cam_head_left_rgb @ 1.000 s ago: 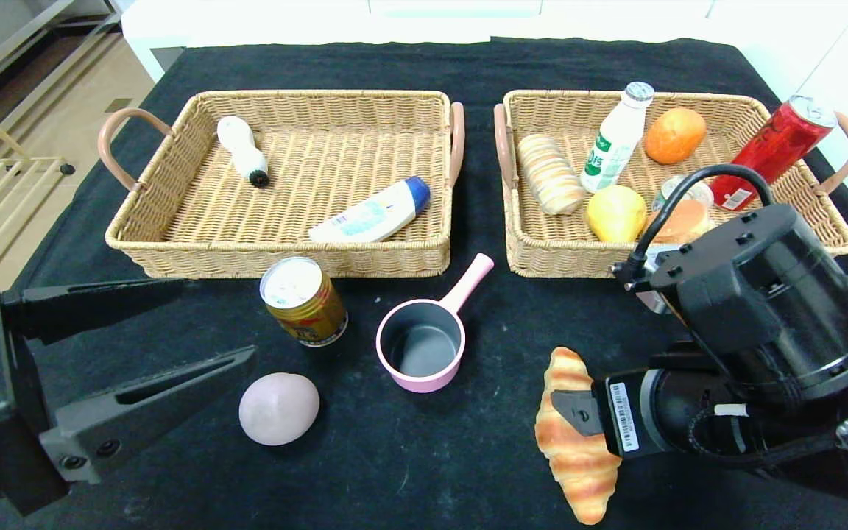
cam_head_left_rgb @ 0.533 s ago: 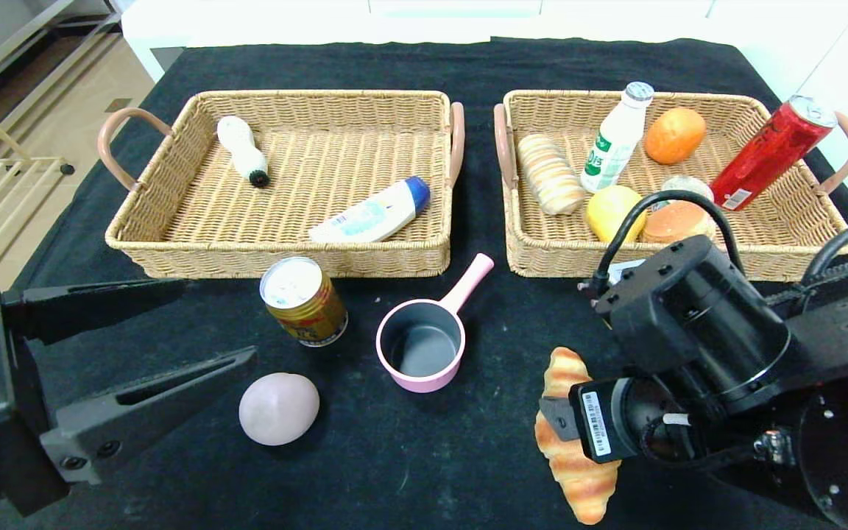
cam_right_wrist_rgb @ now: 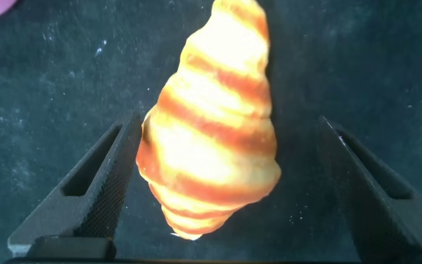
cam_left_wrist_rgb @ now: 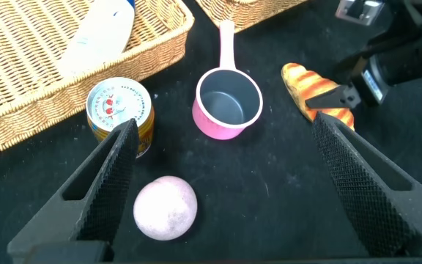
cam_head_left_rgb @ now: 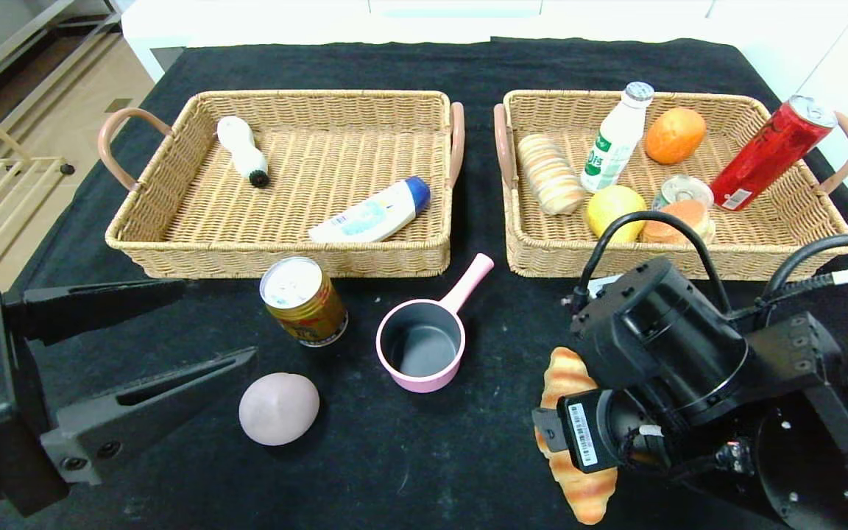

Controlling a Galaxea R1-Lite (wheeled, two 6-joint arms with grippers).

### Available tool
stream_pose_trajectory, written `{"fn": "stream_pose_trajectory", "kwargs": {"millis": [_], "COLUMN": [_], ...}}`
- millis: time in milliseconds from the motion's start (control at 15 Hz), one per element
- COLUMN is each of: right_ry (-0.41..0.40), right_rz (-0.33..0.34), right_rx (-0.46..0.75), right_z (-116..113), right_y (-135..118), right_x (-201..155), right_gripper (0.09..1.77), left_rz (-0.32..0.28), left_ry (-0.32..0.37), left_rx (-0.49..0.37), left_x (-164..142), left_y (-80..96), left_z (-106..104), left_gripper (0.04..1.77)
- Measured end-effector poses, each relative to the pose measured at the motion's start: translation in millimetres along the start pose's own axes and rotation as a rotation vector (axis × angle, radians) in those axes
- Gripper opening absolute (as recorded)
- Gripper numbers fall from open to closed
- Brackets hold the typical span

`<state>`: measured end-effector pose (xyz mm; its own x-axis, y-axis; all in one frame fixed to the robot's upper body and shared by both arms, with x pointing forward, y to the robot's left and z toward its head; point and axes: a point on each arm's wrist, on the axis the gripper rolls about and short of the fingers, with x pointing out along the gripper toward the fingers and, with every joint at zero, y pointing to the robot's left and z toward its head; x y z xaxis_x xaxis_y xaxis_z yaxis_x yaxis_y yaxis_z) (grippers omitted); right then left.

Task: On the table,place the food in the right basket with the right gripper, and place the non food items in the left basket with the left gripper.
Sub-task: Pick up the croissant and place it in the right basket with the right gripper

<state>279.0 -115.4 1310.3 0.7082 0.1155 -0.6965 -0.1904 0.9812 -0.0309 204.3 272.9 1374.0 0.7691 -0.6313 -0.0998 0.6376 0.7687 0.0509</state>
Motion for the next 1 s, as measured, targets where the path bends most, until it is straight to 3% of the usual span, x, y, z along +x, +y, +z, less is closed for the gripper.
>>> {"fn": "stream_pose_trajectory", "kwargs": {"millis": [667, 867, 1000], "right_ry": [0.033, 0.038, 0.042], "right_rz": [-0.015, -0.017, -0.020], "right_rx": [0.011, 0.007, 0.006], "right_z": [-5.6, -6.6, -7.5], "right_y": [8.1, 8.6, 8.9], "right_x": [14.0, 15.8, 17.3], "right_gripper": [1.71, 1.24, 1.04], "left_rz": [0.000, 0.001, 0.001], "left_ry": [-0.002, -0.001, -0.002], "left_rx": [0.000, 0.000, 0.000], "left_x": [-0.3, -0.3, -0.3], "left_y": [0.0, 0.0, 0.0], "left_z": [0.2, 0.1, 0.2], "left_gripper": [1.72, 1.72, 1.72]}}
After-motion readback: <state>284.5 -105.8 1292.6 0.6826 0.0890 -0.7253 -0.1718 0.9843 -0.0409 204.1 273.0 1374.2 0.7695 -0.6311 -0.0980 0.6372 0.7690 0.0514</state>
